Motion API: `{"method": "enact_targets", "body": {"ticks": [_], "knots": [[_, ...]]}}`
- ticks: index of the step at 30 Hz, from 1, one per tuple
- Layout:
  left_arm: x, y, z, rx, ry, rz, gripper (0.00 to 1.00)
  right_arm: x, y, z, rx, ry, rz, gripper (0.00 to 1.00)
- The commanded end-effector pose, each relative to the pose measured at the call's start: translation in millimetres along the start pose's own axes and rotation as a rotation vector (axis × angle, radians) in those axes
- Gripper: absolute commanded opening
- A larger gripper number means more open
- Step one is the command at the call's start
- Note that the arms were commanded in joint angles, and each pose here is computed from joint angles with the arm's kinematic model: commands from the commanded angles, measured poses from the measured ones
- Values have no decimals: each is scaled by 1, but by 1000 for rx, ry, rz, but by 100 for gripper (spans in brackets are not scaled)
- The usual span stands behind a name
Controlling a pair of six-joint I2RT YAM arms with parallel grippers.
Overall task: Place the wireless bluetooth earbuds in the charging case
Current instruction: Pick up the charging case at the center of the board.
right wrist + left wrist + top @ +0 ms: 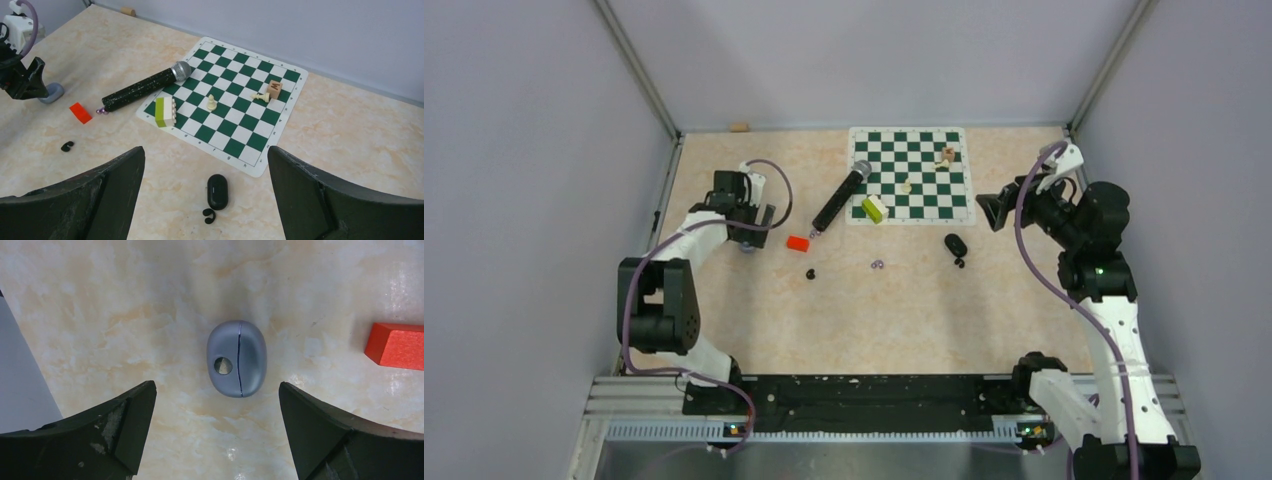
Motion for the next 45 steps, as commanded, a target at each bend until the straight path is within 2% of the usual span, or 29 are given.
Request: {"method": "enact_targets", "body": {"ticks": [1, 8, 17, 24, 31, 34, 38, 45], "knots": [[15, 0, 2, -53, -76, -19, 97, 12, 0, 4, 20, -36, -53, 91], [12, 12, -9, -168, -119, 26, 90, 11, 0, 4, 20, -36, -54, 91], [2, 35, 0, -152, -193, 90, 83, 9, 1, 4, 22, -33, -50, 90], [-6, 45, -2, -187, -223, 126, 73, 9, 2, 4, 26, -31, -48, 90], [-7, 47, -5, -206, -244, 133, 52, 6, 5, 4, 36, -12, -43, 90], [-4, 43, -6, -220, -248, 119, 43, 6, 6, 4, 38, 0, -44, 90], [2, 33, -6, -233, -251, 93, 37, 9, 6, 7, 59, 10, -46, 90], [41, -20, -5, -291, -243, -88, 36, 22, 4, 43, 270, 54, -74, 90]]}}
Point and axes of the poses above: each gripper's point midway between its finger pads, its own y axis out along the fingers, its own z axis along the line the jaws close on, x = y × z, the point moved 4 cm from there along -y, back along the fingers, and after that the axes turned 2 degrees about -y, right-handed, at the moved point
